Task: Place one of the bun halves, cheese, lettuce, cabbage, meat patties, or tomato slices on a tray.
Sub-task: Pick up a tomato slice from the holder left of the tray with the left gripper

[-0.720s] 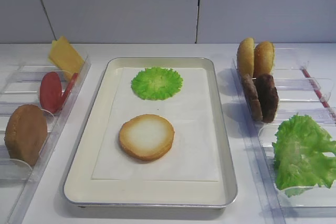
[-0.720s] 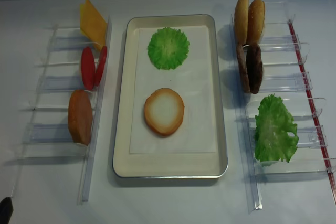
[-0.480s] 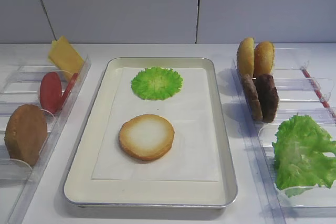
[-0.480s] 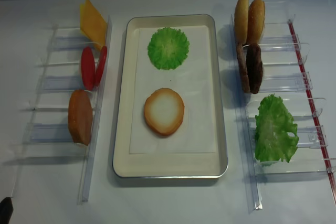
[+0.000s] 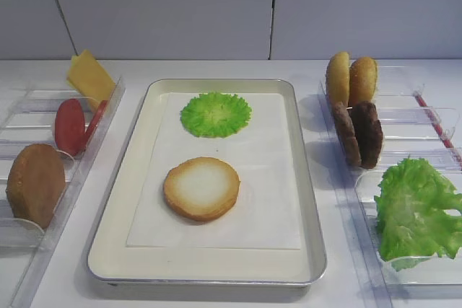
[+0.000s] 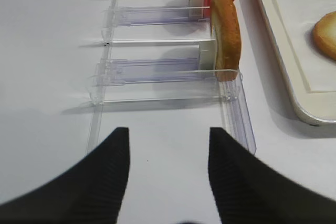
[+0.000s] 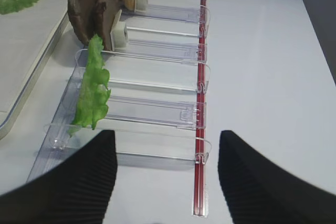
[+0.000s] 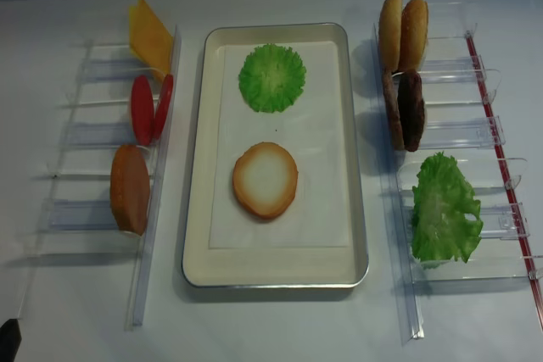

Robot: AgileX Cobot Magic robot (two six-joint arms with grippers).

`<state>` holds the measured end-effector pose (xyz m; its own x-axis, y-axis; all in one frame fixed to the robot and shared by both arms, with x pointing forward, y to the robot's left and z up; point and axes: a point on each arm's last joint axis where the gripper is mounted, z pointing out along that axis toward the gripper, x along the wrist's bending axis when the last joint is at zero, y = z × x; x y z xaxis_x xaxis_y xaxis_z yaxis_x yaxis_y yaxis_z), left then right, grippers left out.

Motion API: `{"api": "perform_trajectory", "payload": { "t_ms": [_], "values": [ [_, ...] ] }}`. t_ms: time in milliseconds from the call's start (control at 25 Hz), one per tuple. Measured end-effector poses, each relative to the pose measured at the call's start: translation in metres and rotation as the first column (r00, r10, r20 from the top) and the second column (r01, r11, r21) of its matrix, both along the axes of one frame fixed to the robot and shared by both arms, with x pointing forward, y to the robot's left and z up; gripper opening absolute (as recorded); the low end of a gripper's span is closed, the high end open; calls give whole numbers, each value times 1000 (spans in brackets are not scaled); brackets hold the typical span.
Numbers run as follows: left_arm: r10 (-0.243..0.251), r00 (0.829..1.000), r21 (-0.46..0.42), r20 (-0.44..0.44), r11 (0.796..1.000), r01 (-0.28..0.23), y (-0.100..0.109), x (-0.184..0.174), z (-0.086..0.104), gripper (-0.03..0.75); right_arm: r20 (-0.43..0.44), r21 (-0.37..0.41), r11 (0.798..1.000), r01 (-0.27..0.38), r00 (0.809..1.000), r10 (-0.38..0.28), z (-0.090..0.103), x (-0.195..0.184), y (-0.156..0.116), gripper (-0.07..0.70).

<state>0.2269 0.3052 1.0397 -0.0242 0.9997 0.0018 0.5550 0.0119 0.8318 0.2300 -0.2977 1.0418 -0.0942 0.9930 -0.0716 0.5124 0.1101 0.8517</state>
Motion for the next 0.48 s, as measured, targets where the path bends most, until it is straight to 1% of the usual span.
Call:
{"api": "perform_trajectory", "payload": {
  "t_ms": [480],
  "values": [
    [0, 1000, 0, 0, 1000, 0, 0, 0, 0, 322, 0, 0, 1000, 0, 1000, 0, 0, 0, 0, 444]
  ]
}}
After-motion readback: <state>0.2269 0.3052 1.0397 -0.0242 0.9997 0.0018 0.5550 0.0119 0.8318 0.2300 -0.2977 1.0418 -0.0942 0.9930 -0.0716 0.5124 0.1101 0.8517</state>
